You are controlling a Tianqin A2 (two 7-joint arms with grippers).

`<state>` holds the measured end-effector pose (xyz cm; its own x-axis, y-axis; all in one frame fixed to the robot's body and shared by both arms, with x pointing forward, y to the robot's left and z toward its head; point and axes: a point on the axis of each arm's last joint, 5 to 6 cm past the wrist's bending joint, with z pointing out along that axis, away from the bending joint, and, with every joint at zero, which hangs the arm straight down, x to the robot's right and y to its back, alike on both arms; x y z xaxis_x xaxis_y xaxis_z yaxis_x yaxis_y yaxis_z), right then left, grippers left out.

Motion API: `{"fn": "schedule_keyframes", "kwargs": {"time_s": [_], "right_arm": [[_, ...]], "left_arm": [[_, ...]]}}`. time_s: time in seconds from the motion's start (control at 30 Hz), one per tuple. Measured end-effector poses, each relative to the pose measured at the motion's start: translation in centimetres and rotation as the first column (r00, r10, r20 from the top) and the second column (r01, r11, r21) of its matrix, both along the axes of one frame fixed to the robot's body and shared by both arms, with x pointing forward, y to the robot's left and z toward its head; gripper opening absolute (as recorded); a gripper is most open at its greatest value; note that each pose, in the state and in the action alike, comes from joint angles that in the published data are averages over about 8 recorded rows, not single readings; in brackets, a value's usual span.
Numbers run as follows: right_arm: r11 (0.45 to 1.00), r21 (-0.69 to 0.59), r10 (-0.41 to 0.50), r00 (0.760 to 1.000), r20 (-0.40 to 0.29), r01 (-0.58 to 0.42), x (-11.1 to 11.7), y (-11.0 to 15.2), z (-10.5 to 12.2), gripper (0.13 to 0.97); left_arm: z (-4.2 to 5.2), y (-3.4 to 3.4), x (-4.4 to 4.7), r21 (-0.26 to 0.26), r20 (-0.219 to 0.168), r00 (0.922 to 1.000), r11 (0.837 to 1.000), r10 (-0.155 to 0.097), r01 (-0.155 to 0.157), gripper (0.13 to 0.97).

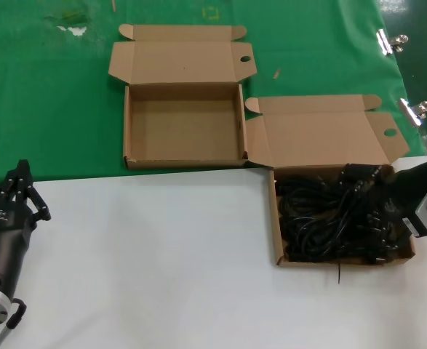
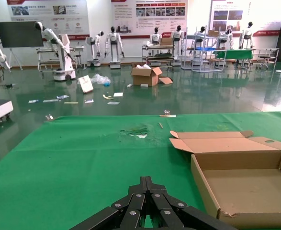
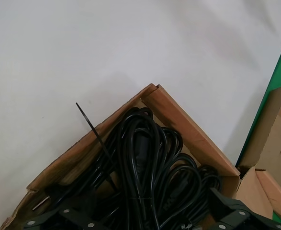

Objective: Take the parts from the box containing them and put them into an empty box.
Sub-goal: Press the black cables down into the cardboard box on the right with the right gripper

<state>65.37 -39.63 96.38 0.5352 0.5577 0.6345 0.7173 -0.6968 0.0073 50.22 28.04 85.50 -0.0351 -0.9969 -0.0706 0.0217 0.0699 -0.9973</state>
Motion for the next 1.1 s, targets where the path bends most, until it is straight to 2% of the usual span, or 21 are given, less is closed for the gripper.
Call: {"fn": "schedule_keyframes", "kwargs": {"time_s": [0.17,0.43,0.47,0.73,0.77,1.03,1.1], "right_arm": [[1.0,0.005,-0.001,1.0,0.0,0.001,0.0,0.1,-0.1,0.83],[1.0,0.013,-0.001,1.0,-0.001,0.001,0.0,0.2,-0.3,0.664],[1.0,0.015,-0.002,1.0,-0.002,0.002,0.0,0.2,-0.4,0.664],[1.0,0.021,-0.003,1.0,-0.019,0.003,-0.5,0.1,-1.2,0.447],[1.0,0.021,-0.003,1.0,-0.021,0.003,-0.6,0.1,-1.3,0.447],[1.0,0.017,-0.006,1.0,-0.028,0.007,-0.9,-0.4,-1.6,0.277],[1.0,0.016,-0.007,1.0,-0.028,0.008,-1.0,-0.5,-1.6,0.265]], "left_arm": [[0.0,0.0,0.0,0.0,0.0,1.0,1.0,0.0,0.0,0.14],[0.0,0.0,0.0,0.0,0.0,1.0,1.0,0.0,0.0,0.14],[0.0,0.0,0.0,0.0,0.0,1.0,1.0,0.0,0.0,0.14],[0.0,0.0,0.0,0.0,0.0,1.0,1.0,0.0,0.0,0.14],[0.0,0.0,0.0,0.0,0.0,1.0,1.0,0.0,0.0,0.14],[0.0,0.0,0.0,0.0,0.0,1.0,1.0,0.0,0.0,0.14],[0.0,0.0,0.0,0.0,0.0,1.0,1.0,0.0,0.0,0.14]]}}
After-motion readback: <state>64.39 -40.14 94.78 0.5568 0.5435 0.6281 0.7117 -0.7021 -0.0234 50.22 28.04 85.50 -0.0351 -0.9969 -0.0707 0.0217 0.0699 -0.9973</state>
